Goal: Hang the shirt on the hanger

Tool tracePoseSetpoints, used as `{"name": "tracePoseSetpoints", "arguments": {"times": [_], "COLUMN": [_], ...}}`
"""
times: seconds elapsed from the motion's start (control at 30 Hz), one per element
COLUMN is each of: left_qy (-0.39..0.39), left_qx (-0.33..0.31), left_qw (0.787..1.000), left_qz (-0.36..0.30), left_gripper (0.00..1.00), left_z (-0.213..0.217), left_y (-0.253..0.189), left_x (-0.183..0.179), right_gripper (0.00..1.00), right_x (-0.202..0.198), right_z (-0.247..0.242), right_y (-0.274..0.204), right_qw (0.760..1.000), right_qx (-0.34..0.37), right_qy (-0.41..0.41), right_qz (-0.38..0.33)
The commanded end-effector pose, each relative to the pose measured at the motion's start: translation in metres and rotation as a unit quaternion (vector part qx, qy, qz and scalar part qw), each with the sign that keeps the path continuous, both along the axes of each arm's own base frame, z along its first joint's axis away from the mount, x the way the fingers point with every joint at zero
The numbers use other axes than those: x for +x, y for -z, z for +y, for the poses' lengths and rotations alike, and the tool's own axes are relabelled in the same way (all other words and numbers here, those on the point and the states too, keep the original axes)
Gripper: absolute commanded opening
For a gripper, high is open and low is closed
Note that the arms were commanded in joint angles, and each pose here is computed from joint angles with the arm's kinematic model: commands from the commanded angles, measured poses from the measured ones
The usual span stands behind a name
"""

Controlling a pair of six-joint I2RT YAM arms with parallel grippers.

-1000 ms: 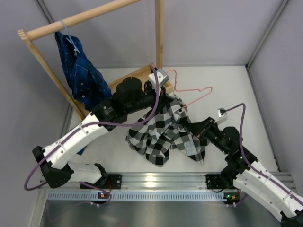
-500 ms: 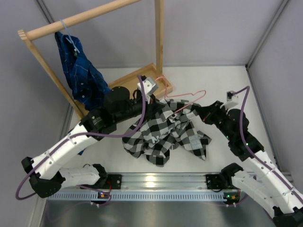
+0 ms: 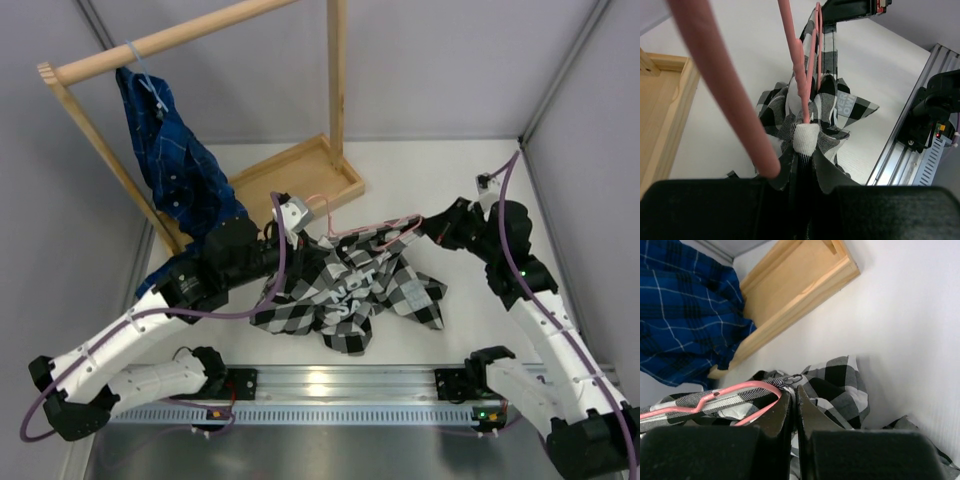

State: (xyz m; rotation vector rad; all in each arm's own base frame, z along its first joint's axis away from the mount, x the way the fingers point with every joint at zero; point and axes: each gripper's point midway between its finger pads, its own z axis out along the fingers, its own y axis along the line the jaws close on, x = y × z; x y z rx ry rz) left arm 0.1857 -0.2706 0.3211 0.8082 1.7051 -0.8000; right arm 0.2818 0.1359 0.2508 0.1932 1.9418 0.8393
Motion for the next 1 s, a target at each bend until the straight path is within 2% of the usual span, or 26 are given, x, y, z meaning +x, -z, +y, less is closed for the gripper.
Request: {"name": "tracePoseSetpoints", "arguments": {"times": [0.0, 0.17, 0.33, 0.4, 0.47, 0.53, 0.63, 0.7, 0.73, 0.77, 0.8, 0.87, 0.9, 0.97], "left_qy": [-0.018, -0.012, 0.044, 0.034, -0.010, -0.066, -0.149, -0.214, -0.226, -0.226, -0.184, -0.158, -0.142, -0.078], "left_qx": [0.027, 0.050, 0.074, 0.087, 0.085, 0.056, 0.015, 0.021, -0.009, -0.020, -0.028, -0.090, -0.126, -0.162], "left_qw": [0.999, 0.998, 0.995, 0.995, 0.996, 0.996, 0.989, 0.976, 0.973, 0.973, 0.982, 0.983, 0.982, 0.984], "left_qz": [0.022, 0.033, 0.046, 0.043, 0.036, 0.026, -0.009, -0.024, -0.041, -0.040, -0.026, -0.016, -0.022, -0.018], "left_gripper": [0.00, 0.00, 0.00, 0.00, 0.00, 0.00, 0.00, 0.00, 0.00, 0.00, 0.00, 0.00, 0.00, 0.00], "left_z": [0.029, 0.033, 0.018, 0.014, 0.017, 0.019, 0.022, 0.020, 0.022, 0.016, -0.008, -0.016, -0.027, -0.044], "left_y": [0.018, 0.028, 0.036, 0.032, 0.022, -0.007, -0.058, -0.071, -0.107, -0.117, -0.118, -0.150, -0.164, -0.171], "left_x": [-0.015, -0.020, -0.035, -0.029, -0.015, 0.002, 0.034, 0.064, 0.073, 0.080, 0.085, 0.094, 0.100, 0.089], "right_gripper": [0.00, 0.00, 0.00, 0.00, 0.00, 0.00, 0.00, 0.00, 0.00, 0.00, 0.00, 0.00, 0.00, 0.00], "right_x": [0.030, 0.045, 0.054, 0.050, 0.040, 0.022, -0.009, -0.027, -0.039, -0.050, -0.051, -0.067, -0.066, -0.066], "right_z": [-0.043, -0.048, -0.030, -0.016, -0.001, 0.010, 0.026, 0.042, 0.044, 0.054, 0.058, 0.063, 0.069, 0.075], "right_y": [-0.019, -0.025, -0.060, -0.077, -0.088, -0.104, -0.125, -0.137, -0.143, -0.153, -0.137, -0.146, -0.119, -0.106], "right_qw": [0.994, 0.990, 0.984, 0.981, 0.985, 0.986, 0.986, 0.983, 0.981, 0.976, 0.978, 0.968, 0.971, 0.970], "right_qx": [-0.061, -0.111, -0.160, -0.171, -0.147, -0.113, -0.046, 0.007, 0.024, 0.054, 0.062, 0.112, 0.116, 0.121], "right_qy": [0.083, 0.076, 0.051, 0.030, -0.001, -0.027, -0.062, -0.096, -0.102, -0.117, -0.114, -0.121, -0.127, -0.134], "right_qz": [-0.037, -0.033, -0.066, -0.084, -0.094, -0.118, -0.149, -0.156, -0.166, -0.178, -0.165, -0.188, -0.165, -0.164]}}
